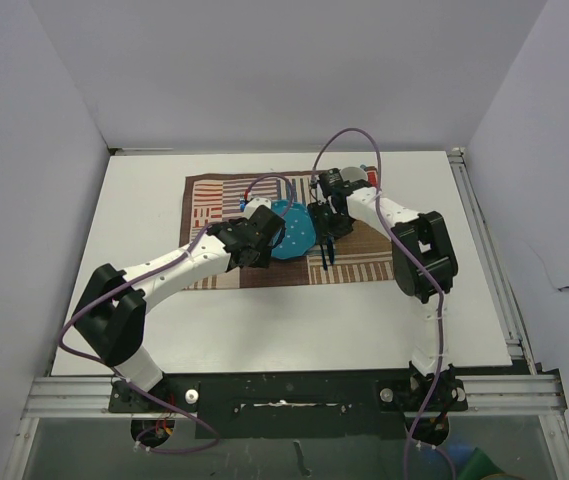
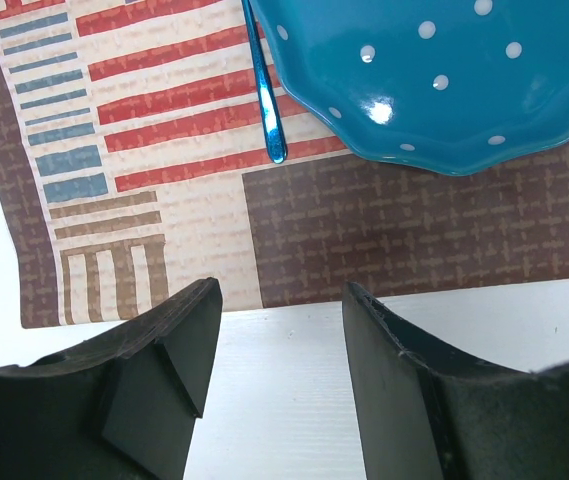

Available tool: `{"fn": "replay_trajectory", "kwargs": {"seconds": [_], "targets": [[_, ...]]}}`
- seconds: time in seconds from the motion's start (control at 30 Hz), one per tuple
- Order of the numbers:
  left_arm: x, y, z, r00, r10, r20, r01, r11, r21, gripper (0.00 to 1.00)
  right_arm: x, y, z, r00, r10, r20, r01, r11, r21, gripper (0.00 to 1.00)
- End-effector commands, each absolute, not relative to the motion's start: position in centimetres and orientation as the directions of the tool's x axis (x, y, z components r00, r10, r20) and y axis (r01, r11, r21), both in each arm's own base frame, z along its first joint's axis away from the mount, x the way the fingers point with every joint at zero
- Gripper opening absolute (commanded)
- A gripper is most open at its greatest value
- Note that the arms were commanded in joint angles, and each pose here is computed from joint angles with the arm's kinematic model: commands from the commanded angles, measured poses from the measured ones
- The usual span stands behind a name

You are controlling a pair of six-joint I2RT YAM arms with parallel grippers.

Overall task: Set the dinner table for one person
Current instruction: Adjust the fork on the napkin.

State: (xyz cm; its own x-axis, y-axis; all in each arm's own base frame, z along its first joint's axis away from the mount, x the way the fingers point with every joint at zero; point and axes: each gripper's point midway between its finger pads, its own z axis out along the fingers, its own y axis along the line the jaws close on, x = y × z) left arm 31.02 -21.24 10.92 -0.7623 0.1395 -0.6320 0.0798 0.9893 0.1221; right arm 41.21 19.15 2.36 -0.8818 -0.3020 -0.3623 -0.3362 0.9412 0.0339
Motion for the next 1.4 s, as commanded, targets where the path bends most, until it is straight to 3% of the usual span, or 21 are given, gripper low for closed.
{"fn": "replay_trajectory", "kwargs": {"seconds": [0.0, 0.8, 1.37], "targets": [[32.1, -22.0, 12.7, -0.731, 0.111, -0.674, 0.062, 0.993, 0.097, 0.53, 42.5, 20.1, 3.2, -0.863, -0.299, -0.407, -0.352, 0.934, 0.06, 0.47], [32.1, -22.0, 12.9, -0.726, 0.111, -0.678, 0.063, 0.993, 0.095, 0.53, 42.0, 20.0, 1.3, -0.881, -0.293, -0.373, -0.349, 0.933, 0.092, 0.47], [32.0, -21.9, 13.0, -0.725, 0.11, -0.68, 0.062, 0.994, 0.094, 0.53, 41.8, 17.1, 0.2, -0.903, -0.255, -0.345, -0.267, 0.964, -0.015, 0.47]]}}
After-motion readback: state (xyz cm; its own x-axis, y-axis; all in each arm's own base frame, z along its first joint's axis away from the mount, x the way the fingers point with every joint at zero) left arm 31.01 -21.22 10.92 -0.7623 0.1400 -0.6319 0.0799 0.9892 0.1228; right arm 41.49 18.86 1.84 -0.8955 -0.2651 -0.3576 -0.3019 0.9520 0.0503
